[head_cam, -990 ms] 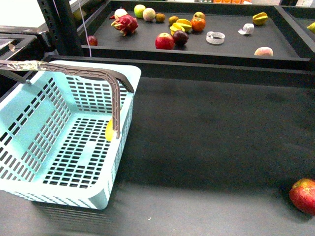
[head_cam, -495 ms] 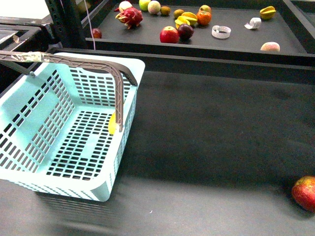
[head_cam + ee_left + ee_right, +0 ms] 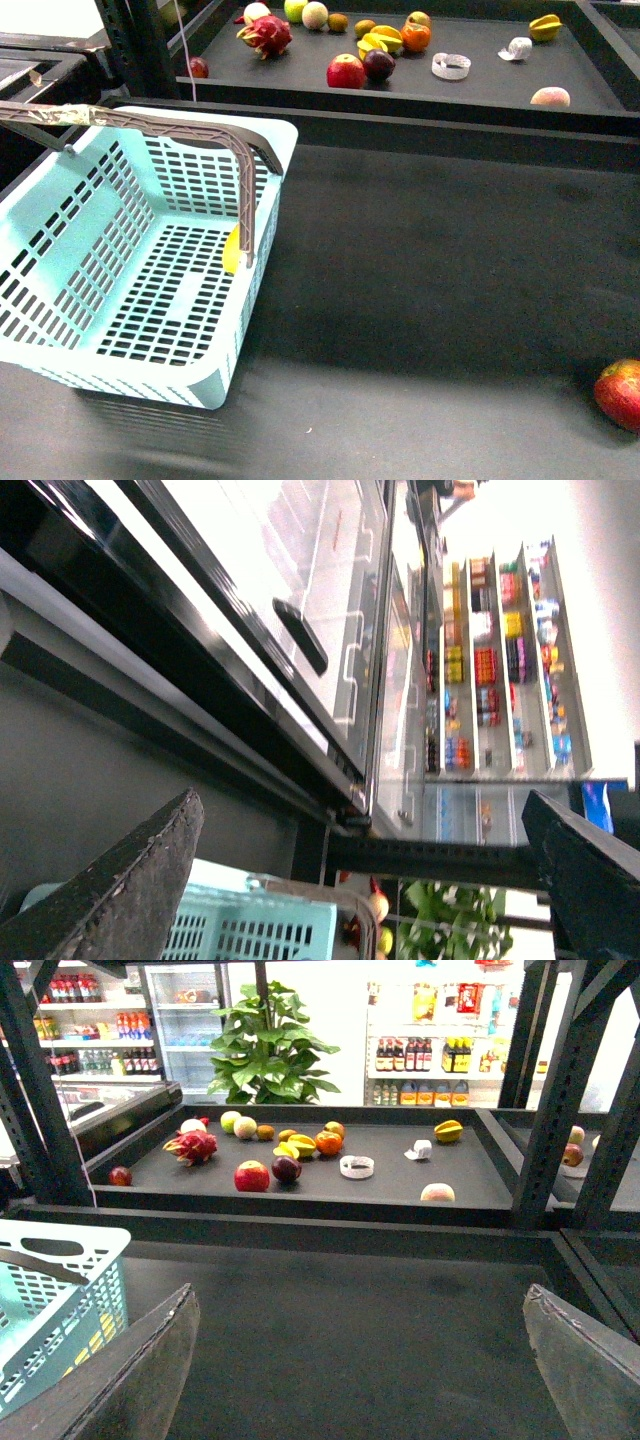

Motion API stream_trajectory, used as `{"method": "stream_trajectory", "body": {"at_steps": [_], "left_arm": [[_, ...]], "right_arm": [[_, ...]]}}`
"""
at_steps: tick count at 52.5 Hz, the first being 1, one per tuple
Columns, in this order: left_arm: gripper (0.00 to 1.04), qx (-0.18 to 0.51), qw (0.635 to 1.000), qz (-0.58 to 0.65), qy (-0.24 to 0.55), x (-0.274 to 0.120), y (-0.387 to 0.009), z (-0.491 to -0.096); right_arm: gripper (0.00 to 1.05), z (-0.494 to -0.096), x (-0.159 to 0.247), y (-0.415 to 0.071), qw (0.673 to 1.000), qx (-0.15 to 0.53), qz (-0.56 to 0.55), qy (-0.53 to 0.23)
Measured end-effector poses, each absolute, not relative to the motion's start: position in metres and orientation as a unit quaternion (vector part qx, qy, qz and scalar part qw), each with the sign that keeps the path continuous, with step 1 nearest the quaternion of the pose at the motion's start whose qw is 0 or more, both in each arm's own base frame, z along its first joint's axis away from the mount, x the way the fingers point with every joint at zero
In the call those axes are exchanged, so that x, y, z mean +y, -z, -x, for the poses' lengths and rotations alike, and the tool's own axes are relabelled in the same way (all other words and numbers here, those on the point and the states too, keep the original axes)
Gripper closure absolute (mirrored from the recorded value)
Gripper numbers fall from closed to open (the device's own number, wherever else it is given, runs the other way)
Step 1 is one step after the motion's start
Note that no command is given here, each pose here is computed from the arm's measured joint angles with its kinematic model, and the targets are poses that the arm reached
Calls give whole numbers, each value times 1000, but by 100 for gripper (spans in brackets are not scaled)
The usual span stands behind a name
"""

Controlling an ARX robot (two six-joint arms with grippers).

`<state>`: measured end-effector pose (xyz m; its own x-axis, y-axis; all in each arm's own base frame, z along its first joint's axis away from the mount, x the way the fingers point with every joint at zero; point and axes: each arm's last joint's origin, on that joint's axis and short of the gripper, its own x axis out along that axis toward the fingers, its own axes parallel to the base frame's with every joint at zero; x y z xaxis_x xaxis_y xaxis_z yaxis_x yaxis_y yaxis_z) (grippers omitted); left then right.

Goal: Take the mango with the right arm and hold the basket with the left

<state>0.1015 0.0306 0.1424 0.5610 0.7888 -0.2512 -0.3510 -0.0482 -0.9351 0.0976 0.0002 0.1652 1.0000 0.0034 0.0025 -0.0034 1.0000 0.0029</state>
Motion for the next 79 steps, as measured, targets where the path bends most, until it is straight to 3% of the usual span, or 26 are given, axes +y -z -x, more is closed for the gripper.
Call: {"method": "stream_trajectory", "body": {"at_steps": [3,11,13,17,20,23,26,35,79], "left_arm": [[8,-206,647,584,-445,37,-141,-99],[9,-211,645,588,-440,39,-142,-98],[21,-151,713,589,-348,41,-145,-100],[35,-110,843,498,-172,37,-165,-96],[44,-66,913,394,-82,29,-168,-95],[55,-33,954,297,-19,22,-168,-95],[68,-24,974,227,-8,18,-167,-95],[103,-15,986,165,-6,12,-168,-96],[103,-15,993,116,-2,0,-175,-95]], "right_arm": [[8,-98,0,-165,1000,-1,-1,-2],[8,-98,0,-165,1000,-1,-1,-2],[8,-98,0,-165,1000,-1,-1,-2],[8,-98,0,-165,1000,-1,-1,-2],[8,-98,0,-165,1000,-1,-1,-2],[8,-98,0,-165,1000,-2,-1,-2],[8,-98,0,-165,1000,-1,-1,0],[8,-98,0,-165,1000,-1,-1,-2],[8,-98,0,-165,1000,-1,-1,-1]]}}
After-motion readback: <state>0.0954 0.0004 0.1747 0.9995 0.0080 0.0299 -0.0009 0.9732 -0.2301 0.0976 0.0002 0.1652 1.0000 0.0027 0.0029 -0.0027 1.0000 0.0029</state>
